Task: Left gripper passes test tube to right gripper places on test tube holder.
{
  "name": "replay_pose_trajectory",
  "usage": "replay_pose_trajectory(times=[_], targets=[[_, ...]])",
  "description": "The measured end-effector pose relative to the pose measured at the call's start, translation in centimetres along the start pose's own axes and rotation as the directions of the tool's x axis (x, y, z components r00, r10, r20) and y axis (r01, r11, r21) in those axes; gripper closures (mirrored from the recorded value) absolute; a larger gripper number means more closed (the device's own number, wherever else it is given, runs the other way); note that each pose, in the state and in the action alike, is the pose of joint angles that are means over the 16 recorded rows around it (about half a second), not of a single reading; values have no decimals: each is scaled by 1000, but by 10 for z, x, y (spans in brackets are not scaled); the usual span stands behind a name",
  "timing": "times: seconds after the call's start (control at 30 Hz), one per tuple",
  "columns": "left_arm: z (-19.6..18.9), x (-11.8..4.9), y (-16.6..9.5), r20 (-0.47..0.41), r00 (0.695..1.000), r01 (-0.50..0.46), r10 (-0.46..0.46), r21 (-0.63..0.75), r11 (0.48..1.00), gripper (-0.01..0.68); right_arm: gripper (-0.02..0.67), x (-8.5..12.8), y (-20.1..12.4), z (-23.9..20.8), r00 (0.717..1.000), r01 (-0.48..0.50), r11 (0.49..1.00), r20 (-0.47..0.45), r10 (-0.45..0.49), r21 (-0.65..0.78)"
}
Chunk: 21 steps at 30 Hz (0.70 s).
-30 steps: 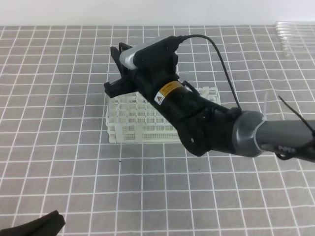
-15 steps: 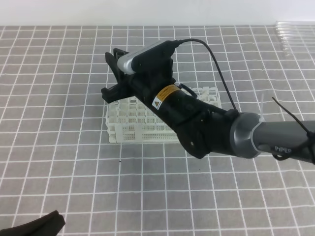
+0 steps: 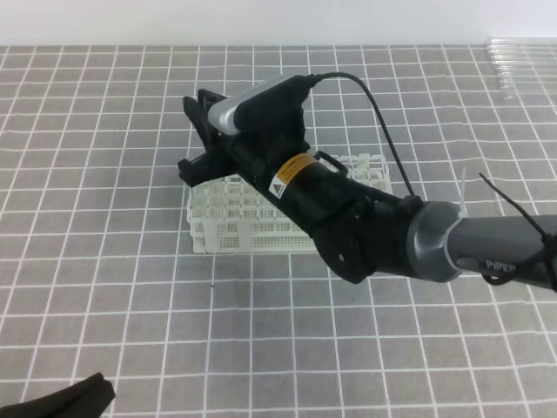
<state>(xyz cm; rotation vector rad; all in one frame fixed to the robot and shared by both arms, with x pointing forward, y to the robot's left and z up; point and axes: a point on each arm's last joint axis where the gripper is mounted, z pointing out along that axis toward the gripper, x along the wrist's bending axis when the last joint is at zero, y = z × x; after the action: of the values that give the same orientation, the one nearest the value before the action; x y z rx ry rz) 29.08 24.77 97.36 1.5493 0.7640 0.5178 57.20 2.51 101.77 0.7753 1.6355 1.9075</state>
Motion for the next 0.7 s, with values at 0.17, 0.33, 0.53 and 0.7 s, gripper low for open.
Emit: replay_pose_trajectory(times=[0.17,0.33,0.53,0.7], targets=[[0,0,0,0,1000,0,0,0,1000,673,564,0,5,-1,1000,9,1000,-8,-9,1],[0,0,-1,-3,1000,1,-1,3,1000,673,564,1,9,-3,1000,10,1000,-22,-9,9],[0,1,-2,-6,1000,1,-1,6,1000,674,564,1,8,-6,999,-1,1000,-34,1,23],[0,1,-2,-6,1000,1,-1,6,1000,674,564,2,5,-8,999,-11,1000,-46,12,29]])
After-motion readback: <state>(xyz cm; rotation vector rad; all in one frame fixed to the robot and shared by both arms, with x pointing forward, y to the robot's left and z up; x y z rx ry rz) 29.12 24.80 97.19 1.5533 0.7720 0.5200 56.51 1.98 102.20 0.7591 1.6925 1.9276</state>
